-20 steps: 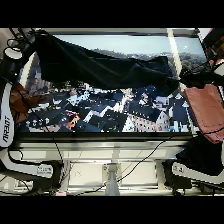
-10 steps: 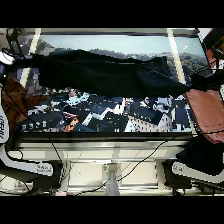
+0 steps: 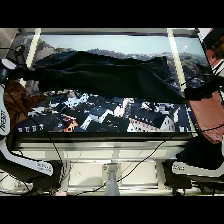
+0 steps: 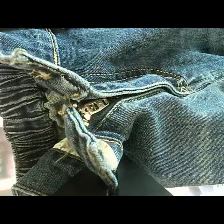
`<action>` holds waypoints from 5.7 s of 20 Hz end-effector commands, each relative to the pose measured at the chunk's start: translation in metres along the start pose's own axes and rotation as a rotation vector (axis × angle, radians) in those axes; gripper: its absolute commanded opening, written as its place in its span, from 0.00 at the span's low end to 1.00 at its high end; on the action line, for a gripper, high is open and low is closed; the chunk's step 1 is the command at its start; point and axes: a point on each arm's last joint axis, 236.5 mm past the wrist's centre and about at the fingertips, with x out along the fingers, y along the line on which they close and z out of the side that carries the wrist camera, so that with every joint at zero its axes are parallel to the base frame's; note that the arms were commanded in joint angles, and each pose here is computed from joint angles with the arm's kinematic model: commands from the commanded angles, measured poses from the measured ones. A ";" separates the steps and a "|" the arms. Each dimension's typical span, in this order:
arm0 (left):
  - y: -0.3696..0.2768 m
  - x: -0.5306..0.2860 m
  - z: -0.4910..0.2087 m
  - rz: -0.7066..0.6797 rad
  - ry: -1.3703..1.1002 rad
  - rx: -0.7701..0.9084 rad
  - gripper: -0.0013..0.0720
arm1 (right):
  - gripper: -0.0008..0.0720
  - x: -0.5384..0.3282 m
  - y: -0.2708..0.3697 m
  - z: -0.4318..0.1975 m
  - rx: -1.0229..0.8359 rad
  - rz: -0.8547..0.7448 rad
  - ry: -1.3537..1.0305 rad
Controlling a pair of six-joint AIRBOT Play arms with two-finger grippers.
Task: Fold the clothes and pants, and hang the long-sleeved shirts on hangers.
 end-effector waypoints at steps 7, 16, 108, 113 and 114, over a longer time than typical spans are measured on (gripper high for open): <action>0.022 0.000 0.009 0.083 -0.038 0.044 0.97 | 0.04 0.028 -0.005 -0.030 -0.022 0.004 0.135; 0.051 -0.049 -0.032 0.074 0.128 0.151 0.82 | 0.04 0.029 -0.006 -0.024 -0.023 -0.004 0.111; 0.167 -0.168 -0.206 0.563 0.672 0.417 0.10 | 0.04 -0.045 -0.007 -0.107 -0.151 -0.096 0.306; 0.164 -0.173 -0.216 0.546 0.717 0.394 0.49 | 0.56 -0.043 -0.010 -0.101 -0.154 -0.108 0.280; 0.162 -0.175 -0.221 0.540 0.737 0.385 0.77 | 0.73 -0.043 -0.010 -0.101 -0.154 -0.108 0.280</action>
